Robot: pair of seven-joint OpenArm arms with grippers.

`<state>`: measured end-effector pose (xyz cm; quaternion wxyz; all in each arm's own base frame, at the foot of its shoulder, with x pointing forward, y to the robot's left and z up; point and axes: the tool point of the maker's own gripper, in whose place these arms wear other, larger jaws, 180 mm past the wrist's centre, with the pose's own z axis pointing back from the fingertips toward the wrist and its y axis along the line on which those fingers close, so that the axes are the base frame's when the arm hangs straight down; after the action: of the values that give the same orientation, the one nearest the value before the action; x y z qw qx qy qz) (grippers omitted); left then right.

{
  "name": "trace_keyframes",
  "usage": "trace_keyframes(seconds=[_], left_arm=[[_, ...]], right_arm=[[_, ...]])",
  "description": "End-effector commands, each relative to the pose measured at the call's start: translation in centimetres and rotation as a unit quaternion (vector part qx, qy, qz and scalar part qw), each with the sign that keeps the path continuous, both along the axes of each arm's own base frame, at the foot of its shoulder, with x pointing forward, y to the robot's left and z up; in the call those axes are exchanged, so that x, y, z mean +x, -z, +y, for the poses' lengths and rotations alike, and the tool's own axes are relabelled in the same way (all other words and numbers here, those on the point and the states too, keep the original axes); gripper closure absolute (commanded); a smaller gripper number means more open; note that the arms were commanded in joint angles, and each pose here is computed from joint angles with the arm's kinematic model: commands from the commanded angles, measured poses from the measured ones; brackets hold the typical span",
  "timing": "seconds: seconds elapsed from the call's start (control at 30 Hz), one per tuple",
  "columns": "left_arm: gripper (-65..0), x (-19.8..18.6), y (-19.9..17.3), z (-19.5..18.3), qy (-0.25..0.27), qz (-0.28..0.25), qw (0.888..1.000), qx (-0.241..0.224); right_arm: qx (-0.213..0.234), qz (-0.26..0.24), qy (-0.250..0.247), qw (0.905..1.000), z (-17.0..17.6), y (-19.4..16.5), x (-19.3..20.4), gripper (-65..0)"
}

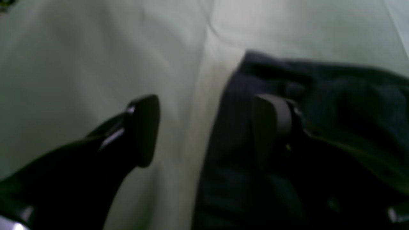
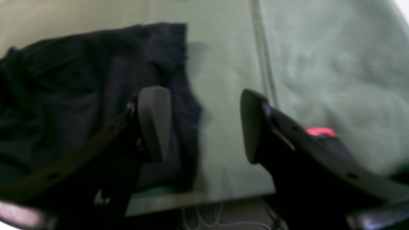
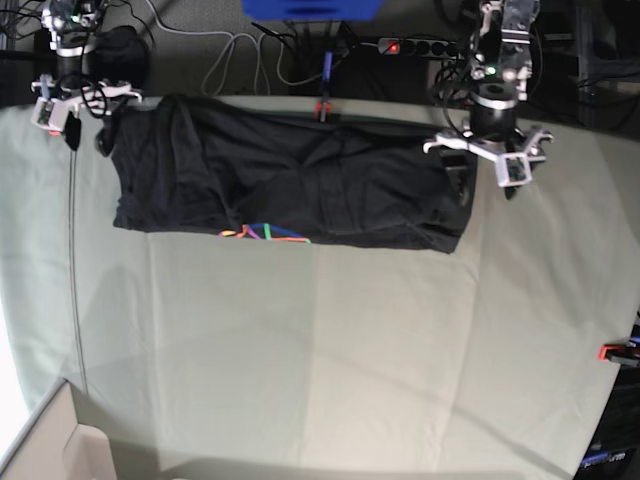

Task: Layout the t-shirt on the table in an organized manner, then fold the t-shirt properly
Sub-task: 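Release the shirt and raise both grippers away from the strip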

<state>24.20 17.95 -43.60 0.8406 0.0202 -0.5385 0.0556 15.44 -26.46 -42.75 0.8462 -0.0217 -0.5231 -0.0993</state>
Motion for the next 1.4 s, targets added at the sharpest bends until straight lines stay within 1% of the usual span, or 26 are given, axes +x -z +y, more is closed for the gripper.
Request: trace_keyframes(seconds=[0.0, 0.13, 0.23, 0.3, 0.37, 0.43, 0.53, 0.7, 0.83, 1.03, 1.2, 1.37], left_arm=[[-43.8, 1.2, -1.3, 0.0, 0.003, -0.03, 1.0, 0.002], [-43.8, 1.3, 0.2, 0.4, -0.003, -0.013, 1.0, 0.003], [-43.8, 1.3, 0.5, 0.4, -0.003, -0.009, 1.0, 0.003], [-43.8, 1.4, 0.4, 0.4, -0.003, -0.011, 1.0, 0.003], [-43.8, 1.5, 0.2, 0.3, -0.003, -0.015, 1.0, 0.001], [-43.8, 1.8, -0.3, 0.2, -0.002, -0.021, 1.0, -0.001], [-43.8, 2.2, -1.5, 0.0, 0.0, -0.037, 0.999, -0.002], [-43.8, 1.8, -3.6, -0.1, 0.005, -0.06, 0.998, 0.0], [-43.8, 1.6, -4.9, -0.2, 0.006, -0.073, 0.997, 0.0], [-43.8, 1.2, -5.5, 1.1, 0.01, -0.076, 0.997, 0.02], [-43.8, 1.0, -6.1, 4.5, -0.033, -0.081, 0.995, 0.037], [-43.8, 0.9, -6.7, 6.8, -0.056, -0.087, 0.993, 0.053]], right_arm=[[-0.005, -0.019, 0.003, 0.9998, -0.5, -1.0, 0.2, -35.2], [-0.005, -0.019, 0.003, 0.9998, -0.5, -1.0, 0.2, -36.6], [-0.003, -0.019, -0.001, 0.9998, -0.2, -0.9, 0.3, -42.9], [0.009, -0.019, -0.02, 0.9996, 1.4, -0.6, 0.8, -46.3], [0.022, -0.02, -0.039, 0.9988, 3.1, -0.3, 1.4, -47.8], [0.033, -0.024, -0.054, 0.9977, 4.5, -0.3, 2.3, -47.9], [0.045, -0.008, -0.073, 0.9963, 6.0, 0.3, 3.9, -48.1], [0.052, 0.034, -0.085, 0.9944, 6.5, 1.0, 7.2, -48.1], [0.055, 0.055, -0.09, 0.9929, 6.6, 1.3, 8.5, -48.1], [0.06, 0.073, -0.091, 0.9913, 6.8, 2.2, 8.1, -48.1], [0.076, 0.109, -0.082, 0.9877, 6.6, 4.9, 6.6, -48.0], [0.082, 0.116, -0.084, 0.9863, 7.1, 5.4, 6.1, -46.8]])
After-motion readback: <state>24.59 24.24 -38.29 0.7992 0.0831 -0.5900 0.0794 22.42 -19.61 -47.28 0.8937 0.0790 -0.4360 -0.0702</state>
